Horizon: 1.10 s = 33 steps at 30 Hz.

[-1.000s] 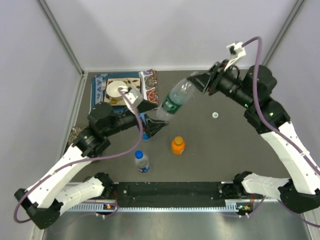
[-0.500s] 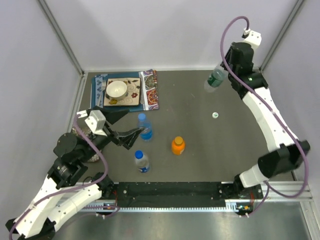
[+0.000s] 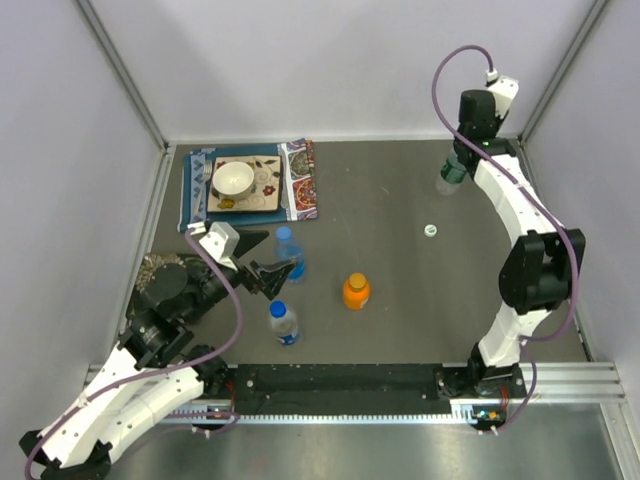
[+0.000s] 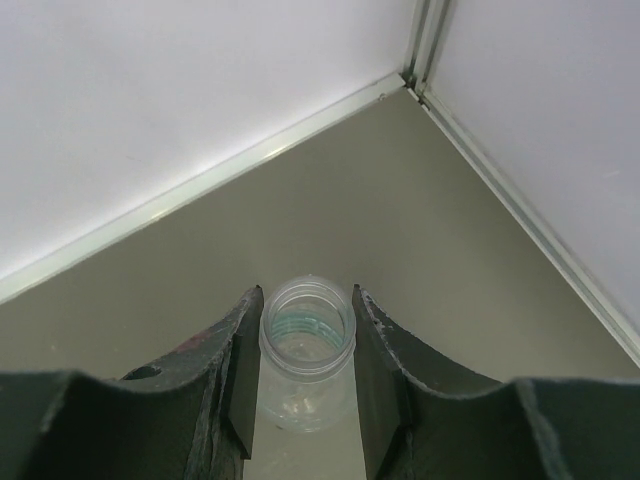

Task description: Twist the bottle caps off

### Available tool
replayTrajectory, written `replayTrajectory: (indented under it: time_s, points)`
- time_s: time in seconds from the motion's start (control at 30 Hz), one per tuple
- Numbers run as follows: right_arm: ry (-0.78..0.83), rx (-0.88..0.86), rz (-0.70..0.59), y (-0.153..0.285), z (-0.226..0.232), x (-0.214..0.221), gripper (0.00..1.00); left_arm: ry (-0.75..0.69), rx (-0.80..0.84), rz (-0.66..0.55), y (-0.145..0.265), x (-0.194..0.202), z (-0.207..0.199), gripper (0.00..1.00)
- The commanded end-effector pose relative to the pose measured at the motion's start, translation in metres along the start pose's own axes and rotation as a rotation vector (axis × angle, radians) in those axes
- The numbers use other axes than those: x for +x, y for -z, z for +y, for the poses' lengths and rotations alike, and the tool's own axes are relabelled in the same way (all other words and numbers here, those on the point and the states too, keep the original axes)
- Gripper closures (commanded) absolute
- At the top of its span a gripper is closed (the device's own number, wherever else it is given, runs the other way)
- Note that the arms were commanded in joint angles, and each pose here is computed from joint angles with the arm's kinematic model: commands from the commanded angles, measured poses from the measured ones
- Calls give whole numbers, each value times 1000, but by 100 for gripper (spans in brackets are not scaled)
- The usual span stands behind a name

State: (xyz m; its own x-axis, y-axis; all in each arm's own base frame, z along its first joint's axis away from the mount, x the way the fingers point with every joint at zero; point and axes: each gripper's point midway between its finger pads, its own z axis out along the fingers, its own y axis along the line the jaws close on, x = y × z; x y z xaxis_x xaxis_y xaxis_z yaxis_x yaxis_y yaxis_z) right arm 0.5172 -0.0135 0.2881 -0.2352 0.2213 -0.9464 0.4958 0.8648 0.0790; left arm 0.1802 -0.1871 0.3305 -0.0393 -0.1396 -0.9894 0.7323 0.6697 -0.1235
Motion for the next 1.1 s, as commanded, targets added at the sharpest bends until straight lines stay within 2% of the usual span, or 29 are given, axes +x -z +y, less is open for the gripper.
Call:
replayTrajectory:
  time_s: [0.0, 0.27, 0.53, 0.87, 0.93, 1.03, 1.07]
  points:
    - [-16, -10, -62, -16, 11, -10, 100, 3, 8, -56, -7, -13, -2, 1]
    - [2, -2, -47, -31, 13, 13, 100, 12, 13, -35, -12, -8, -2, 2]
    - [53, -12, -20, -34, 15, 29, 98, 21, 17, -21, -15, -2, -2, 2]
    - [70, -18, 13, -35, 18, 50, 100, 21, 23, -18, -15, 0, -3, 2]
    - [87, -22, 19, -33, 19, 53, 96, 21, 27, -19, -15, -1, -4, 2]
    - [102, -39, 35, -28, 21, 57, 67, 24, 30, -20, -14, -1, -4, 2]
    - [105, -42, 40, -27, 22, 58, 63, 23, 30, -22, -14, -2, -5, 2]
